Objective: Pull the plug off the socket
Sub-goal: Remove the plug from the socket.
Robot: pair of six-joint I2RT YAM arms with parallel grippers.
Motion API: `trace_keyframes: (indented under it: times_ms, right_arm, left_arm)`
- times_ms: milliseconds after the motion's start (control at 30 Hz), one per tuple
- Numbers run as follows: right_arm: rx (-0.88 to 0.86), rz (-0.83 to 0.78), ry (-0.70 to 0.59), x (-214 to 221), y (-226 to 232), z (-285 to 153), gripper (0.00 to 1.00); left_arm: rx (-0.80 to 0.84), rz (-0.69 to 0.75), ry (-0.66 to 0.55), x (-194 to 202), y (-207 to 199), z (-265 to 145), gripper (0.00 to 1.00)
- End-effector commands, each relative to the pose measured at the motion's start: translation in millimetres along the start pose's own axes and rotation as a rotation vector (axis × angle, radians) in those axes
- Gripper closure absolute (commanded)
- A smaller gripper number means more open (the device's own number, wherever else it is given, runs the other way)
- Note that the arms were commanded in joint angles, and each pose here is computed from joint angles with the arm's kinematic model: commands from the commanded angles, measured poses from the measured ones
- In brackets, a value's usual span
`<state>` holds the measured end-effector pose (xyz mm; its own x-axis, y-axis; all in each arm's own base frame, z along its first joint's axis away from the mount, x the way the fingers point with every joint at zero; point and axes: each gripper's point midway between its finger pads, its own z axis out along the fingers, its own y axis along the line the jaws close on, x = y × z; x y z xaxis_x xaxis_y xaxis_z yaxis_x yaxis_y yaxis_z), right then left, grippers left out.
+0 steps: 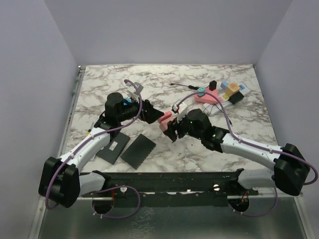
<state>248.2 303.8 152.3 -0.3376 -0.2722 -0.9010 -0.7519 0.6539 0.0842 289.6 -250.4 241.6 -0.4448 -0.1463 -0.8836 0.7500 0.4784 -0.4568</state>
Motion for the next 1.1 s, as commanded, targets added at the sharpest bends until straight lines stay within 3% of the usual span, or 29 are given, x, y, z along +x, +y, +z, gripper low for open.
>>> trace_keyframes:
  times_ms: [0, 233, 433, 600, 1067]
  right_arm:
    - [0.037, -0.031, -0.121, -43.9, -2.1, 1.9, 0.81]
    - [0.034, -0.045, -0.118, -46.2, 0.1, 4.1, 0.81]
    - [0.024, -0.05, -0.134, -50.8, 5.1, 2.6, 0.81]
    - [0.022, -0.068, -0.137, -52.1, 7.1, -0.1, 0.81]
    - [0.053, -0.063, -0.171, -53.2, 4.0, -14.0, 0.83]
  left_arm:
    - [-0.093, 0.06, 0.108, 20.4, 12.7, 7.1, 0.01]
    - [-0.081, 0.062, 0.148, 32.7, 7.5, 16.0, 0.01]
    - [-0.162, 0.045, 0.15, 33.2, 21.9, 15.8, 0.06]
    - [-0.208, 0.013, 0.145, 32.1, 30.6, 15.5, 0.11]
    - [-0.201, -0.123, 0.132, 29.8, 44.4, 15.8, 0.14]
